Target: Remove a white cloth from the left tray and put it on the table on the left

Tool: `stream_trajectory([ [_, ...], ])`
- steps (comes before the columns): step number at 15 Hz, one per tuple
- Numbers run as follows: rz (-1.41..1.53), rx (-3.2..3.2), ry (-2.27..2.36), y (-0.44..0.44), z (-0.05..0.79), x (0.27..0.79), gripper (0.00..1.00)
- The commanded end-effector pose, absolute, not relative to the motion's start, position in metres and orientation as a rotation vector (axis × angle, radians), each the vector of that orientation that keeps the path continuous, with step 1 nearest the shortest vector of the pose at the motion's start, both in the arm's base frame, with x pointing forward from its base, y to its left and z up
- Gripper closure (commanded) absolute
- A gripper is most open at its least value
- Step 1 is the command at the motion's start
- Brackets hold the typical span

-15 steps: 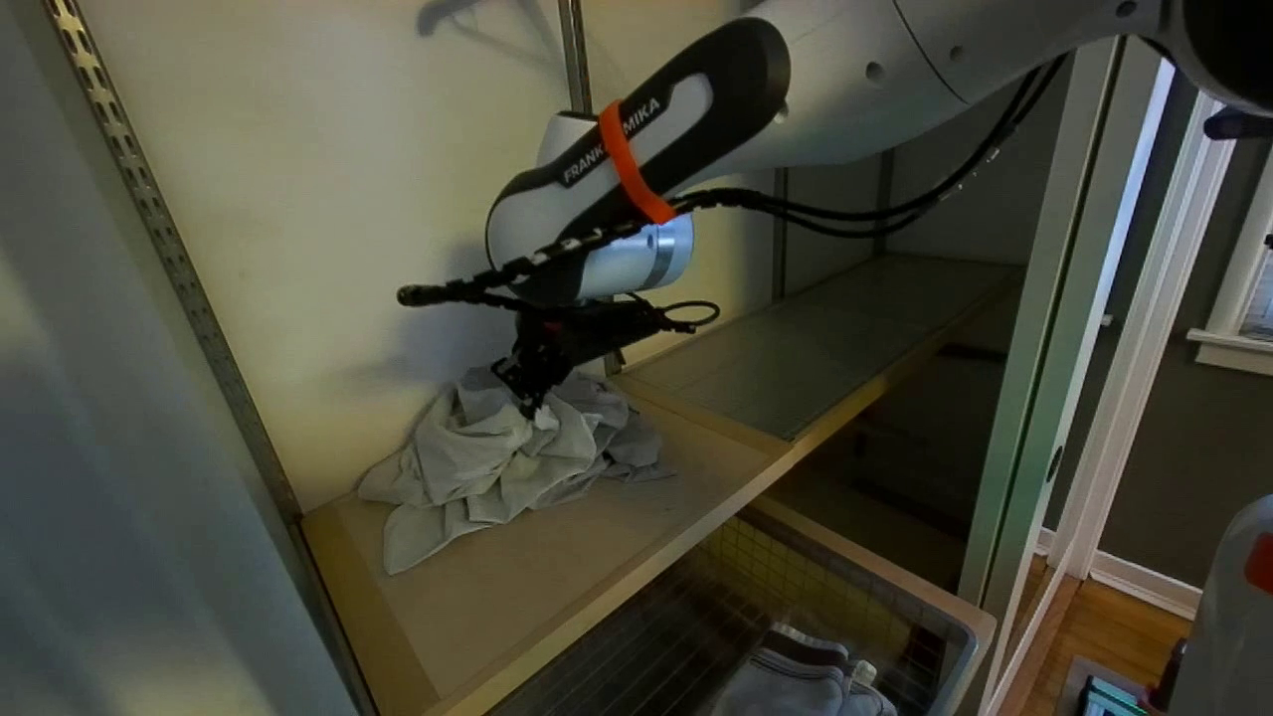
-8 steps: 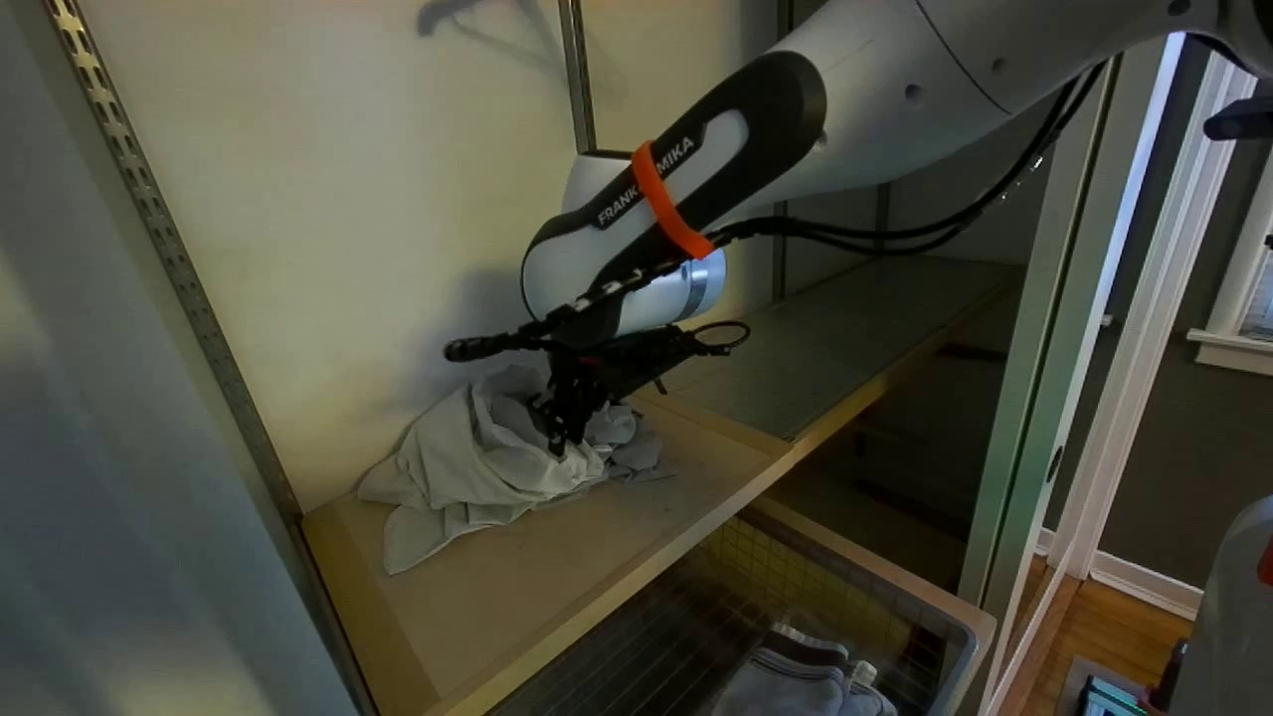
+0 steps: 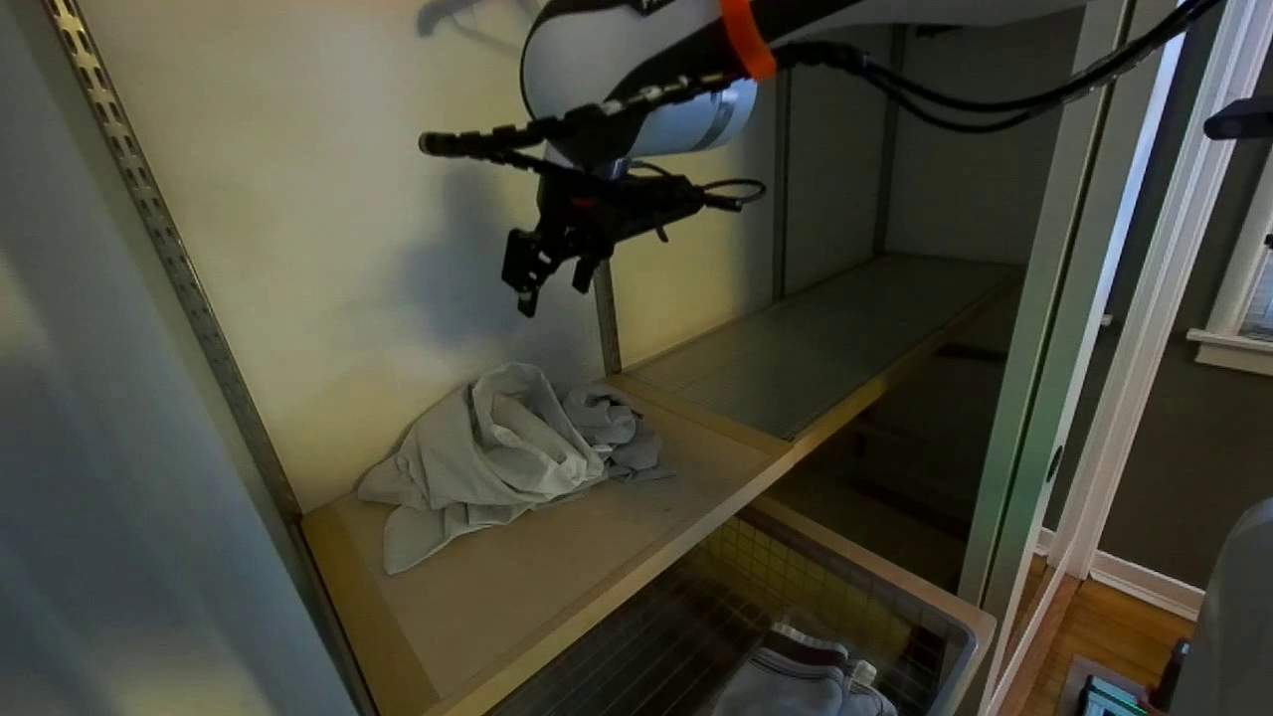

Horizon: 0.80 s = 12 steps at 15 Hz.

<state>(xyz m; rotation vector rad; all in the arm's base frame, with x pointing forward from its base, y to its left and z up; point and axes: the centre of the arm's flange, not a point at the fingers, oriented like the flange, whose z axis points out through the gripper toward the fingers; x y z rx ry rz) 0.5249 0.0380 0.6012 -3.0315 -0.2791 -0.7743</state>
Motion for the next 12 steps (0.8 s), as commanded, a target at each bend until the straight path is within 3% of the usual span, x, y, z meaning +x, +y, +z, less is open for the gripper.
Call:
stream_trajectory([
  [1, -0.754, -3.163, -0.2, 0.043, 0.645, 0.488, 0.0],
  [6, -0.407, -3.113, -0.146, 0.049, 0.674, 0.452, 0.0],
  [12, -0.439, -3.061, -0.151, 0.05, 0.671, 0.451, 0.0],
])
